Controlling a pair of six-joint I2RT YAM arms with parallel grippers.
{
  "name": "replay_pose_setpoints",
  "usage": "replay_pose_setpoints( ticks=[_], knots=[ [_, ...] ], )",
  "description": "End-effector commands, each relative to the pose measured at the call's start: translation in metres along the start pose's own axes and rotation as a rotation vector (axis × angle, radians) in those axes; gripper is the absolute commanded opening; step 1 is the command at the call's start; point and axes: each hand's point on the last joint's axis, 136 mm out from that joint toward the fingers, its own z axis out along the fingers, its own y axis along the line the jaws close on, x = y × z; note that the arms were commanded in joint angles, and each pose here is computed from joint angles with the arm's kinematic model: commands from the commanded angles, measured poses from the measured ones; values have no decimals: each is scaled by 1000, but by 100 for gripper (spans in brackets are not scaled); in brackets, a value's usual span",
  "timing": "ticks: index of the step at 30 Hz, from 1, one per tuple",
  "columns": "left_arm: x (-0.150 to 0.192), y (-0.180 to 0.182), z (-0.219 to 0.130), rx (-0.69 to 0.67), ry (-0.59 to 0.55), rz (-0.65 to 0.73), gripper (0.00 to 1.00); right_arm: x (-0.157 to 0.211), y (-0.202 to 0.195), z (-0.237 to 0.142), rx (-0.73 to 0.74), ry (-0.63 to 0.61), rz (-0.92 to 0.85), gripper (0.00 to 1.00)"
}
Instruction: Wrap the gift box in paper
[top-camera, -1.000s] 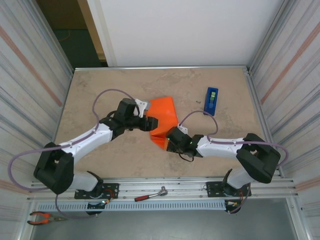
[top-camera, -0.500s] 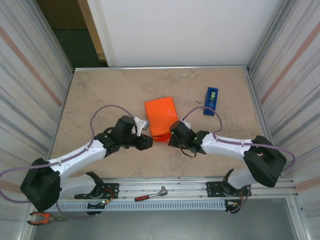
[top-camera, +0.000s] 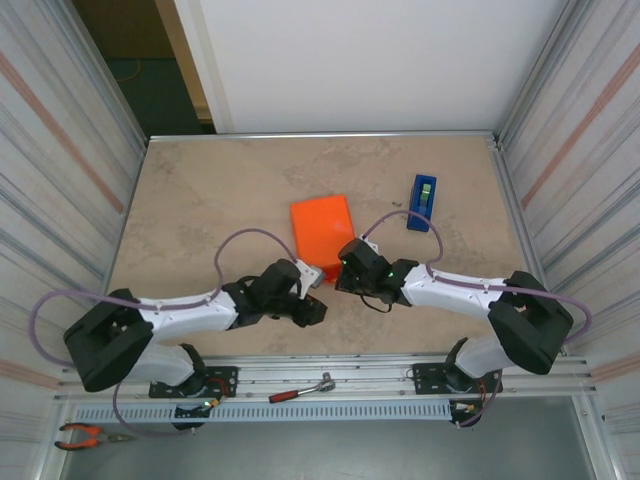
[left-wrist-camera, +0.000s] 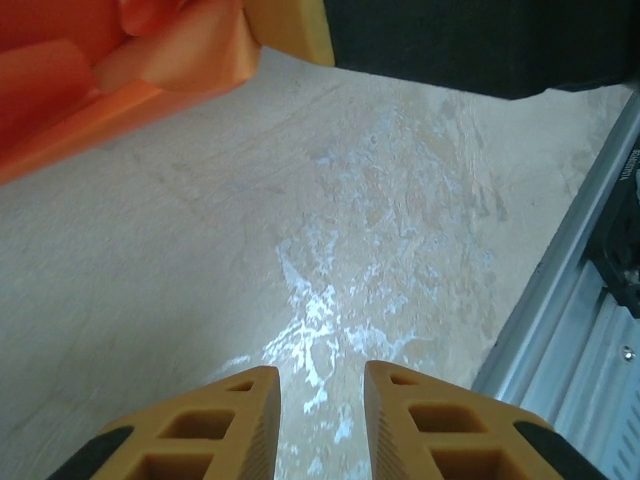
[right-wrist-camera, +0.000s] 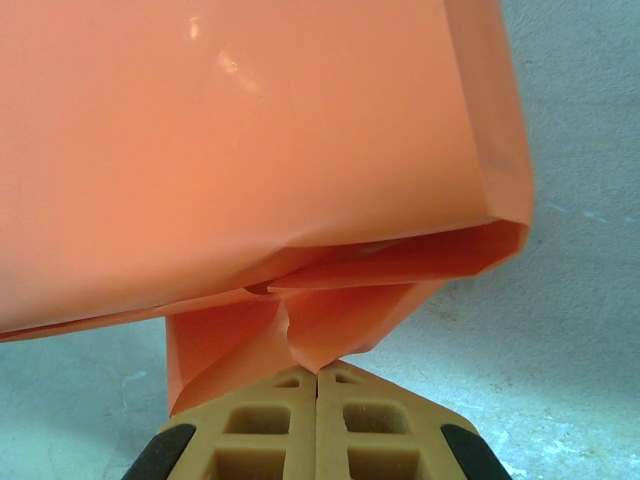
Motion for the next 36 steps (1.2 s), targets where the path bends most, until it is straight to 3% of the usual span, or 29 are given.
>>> replay_pose_setpoints(
  ticks=[1,13,16,19,24,29,36],
  knots=[
    [-14,-4,13,-9,-70,23,29,-9,10,-6,-26,-16,-5,0],
    [-48,40,39,-268,-234,-32,32,-3,3,-8,-27,-10,10,0],
    [-60,51,40,-306,-274,-76,32,-2,-1,-11,-28,-8,22,21],
    [-69,59,35,-347,-315,-100,32,-6,-9,-22,-38,-33,47,34],
    [-78,63,26,-365,-345,-105,34,-10,-42,-32,-21,-75,138,40],
    [-83,65,20,-368,-358,-110,34,-1,-60,-24,-18,-68,162,34],
    [-87,65,15,-366,-363,-113,34,9,-45,2,-80,-51,112,2]
  ],
)
